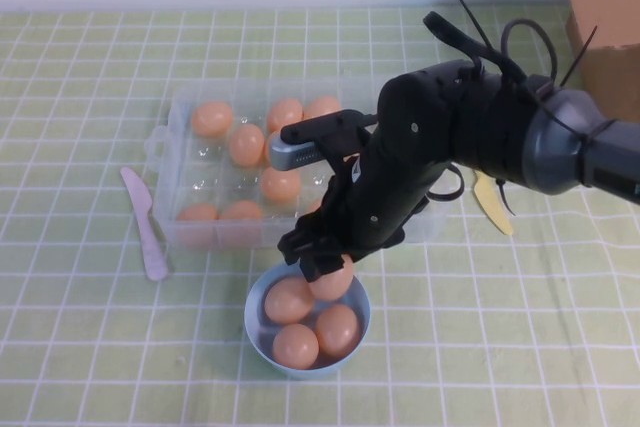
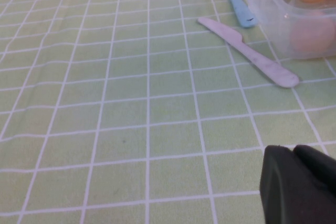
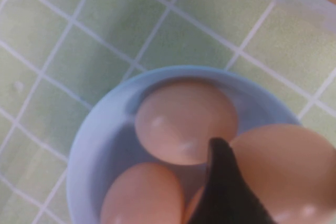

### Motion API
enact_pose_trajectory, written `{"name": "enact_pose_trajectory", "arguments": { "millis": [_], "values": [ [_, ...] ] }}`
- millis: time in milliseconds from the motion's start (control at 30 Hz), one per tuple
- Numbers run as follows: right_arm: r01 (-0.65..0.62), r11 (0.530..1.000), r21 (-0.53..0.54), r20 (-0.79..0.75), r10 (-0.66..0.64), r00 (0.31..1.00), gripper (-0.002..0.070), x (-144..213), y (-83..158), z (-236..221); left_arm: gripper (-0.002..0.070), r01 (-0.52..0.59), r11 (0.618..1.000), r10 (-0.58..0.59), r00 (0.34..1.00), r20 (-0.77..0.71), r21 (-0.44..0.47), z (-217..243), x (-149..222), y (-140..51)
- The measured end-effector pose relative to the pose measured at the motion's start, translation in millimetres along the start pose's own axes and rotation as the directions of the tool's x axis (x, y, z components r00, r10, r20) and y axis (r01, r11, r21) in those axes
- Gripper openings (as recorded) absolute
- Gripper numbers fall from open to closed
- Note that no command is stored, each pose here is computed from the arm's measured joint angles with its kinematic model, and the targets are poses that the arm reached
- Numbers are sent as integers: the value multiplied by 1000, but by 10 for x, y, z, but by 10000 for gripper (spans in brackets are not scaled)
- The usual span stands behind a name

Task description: Take an egg out of the egg box

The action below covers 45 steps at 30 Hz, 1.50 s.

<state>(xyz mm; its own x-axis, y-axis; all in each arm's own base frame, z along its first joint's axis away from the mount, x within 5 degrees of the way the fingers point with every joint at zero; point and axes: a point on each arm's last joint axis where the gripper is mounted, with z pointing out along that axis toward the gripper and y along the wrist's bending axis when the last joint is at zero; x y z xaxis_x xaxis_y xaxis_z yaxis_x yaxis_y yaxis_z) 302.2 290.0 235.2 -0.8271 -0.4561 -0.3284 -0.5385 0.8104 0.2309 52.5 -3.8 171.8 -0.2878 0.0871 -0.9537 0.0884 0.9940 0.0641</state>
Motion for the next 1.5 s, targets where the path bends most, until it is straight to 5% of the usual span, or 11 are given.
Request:
{"name": "enact_pose_trajectory", "arguments": {
  "millis": [367,633,933,1100,1333,1500],
  "values": [
    [6,1000,17,-19,-6,1000,375,5,-31,103,-4,0,1000,0,1000,0,0,0,0,0],
    [-5,1000,5,-30,5,1000,486,16,-19,102,-4,0,1000,0,1000,0,0,0,0,0],
    [13,1000,-17,36,-13,999,496,32,68,-380,-4,0,1000,0,1000,0,0,0,0,0],
    [32,999,-34,64,-30,997,391,168,136,-831,-4,0,1000,0,1000,0,0,0,0,0],
    [11,999,-53,100,-5,995,58,678,140,-1345,-4,0,1000,0,1000,0,0,0,0,0],
    [50,998,-43,26,-49,998,-6,1041,89,-1461,-4,0,1000,0,1000,0,0,0,0,0]
  ]
}}
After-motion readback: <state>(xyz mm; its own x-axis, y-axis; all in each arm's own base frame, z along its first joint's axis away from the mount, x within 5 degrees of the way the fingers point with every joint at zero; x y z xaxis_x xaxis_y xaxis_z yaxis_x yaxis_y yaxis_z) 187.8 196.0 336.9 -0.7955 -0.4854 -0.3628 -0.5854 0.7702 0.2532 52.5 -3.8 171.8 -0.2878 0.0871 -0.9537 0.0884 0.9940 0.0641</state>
